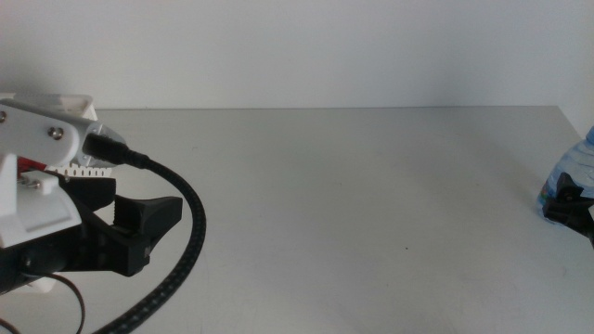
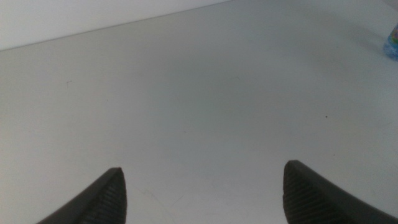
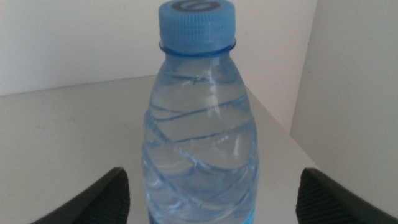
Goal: Use arms to grab the bottles and put them into the dustbin to the left of the table.
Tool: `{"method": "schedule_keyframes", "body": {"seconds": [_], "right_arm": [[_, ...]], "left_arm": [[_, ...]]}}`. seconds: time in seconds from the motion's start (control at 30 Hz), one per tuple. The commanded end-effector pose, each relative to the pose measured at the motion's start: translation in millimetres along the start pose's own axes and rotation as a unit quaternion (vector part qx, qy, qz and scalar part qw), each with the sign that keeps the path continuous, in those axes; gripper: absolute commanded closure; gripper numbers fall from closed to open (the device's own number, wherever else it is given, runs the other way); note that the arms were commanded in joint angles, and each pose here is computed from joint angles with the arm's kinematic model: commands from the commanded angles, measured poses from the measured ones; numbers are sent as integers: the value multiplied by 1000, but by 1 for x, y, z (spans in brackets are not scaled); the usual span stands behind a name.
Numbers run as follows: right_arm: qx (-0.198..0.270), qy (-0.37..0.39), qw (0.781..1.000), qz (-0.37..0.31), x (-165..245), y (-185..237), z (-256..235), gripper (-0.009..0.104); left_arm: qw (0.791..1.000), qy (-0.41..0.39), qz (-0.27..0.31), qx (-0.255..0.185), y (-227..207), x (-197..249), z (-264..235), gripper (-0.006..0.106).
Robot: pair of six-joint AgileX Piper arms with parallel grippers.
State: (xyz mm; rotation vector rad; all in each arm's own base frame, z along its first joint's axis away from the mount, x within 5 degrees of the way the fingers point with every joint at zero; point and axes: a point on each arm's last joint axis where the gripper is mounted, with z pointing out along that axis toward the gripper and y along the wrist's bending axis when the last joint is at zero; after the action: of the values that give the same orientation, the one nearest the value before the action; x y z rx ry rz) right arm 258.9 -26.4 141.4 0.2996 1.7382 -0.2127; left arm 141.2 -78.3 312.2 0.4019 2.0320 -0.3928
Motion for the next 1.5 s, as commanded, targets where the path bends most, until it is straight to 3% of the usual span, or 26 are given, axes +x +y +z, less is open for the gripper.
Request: {"method": "schedule_keyframes", "body": {"seconds": [0.0, 0.17, 0.47, 0.57, 0.7, 0.77, 0.93, 1.1, 1.27, 1.47], "right_arm": [[10, -57, 998, -2, -21, -1, 13, 19], [27, -43, 999, -20, -26, -2, 41, 19], [16, -14, 999, -44, -28, 10, 79, 22], [16, -23, 998, -59, -32, 11, 83, 37], [7, -36, 997, -68, -38, 15, 86, 75], [-27, -45, 995, -82, -40, 24, 86, 97], [-160, -67, 980, -96, -58, 67, 81, 96], [-299, -91, 947, -76, -93, 127, 77, 96], [-435, -111, 893, -24, -122, 195, 60, 96], [-540, -107, 834, -30, -115, 272, 44, 96]], "left_arm": [[999, -50, -7, 10, -3, -15, -5, 18], [999, -50, -7, 10, -3, -15, -5, 18], [999, -50, -7, 10, -3, -15, -5, 18], [999, -50, -7, 10, -3, -15, -5, 18], [999, -50, -7, 10, -3, -15, -5, 18], [999, -50, -7, 10, -3, -15, -5, 18], [999, -50, -7, 10, -3, -15, -5, 18], [999, -50, -7, 10, -3, -15, -5, 18], [999, -50, -7, 10, -3, -15, -5, 18], [999, -50, -7, 10, -3, -15, -5, 18]]}}
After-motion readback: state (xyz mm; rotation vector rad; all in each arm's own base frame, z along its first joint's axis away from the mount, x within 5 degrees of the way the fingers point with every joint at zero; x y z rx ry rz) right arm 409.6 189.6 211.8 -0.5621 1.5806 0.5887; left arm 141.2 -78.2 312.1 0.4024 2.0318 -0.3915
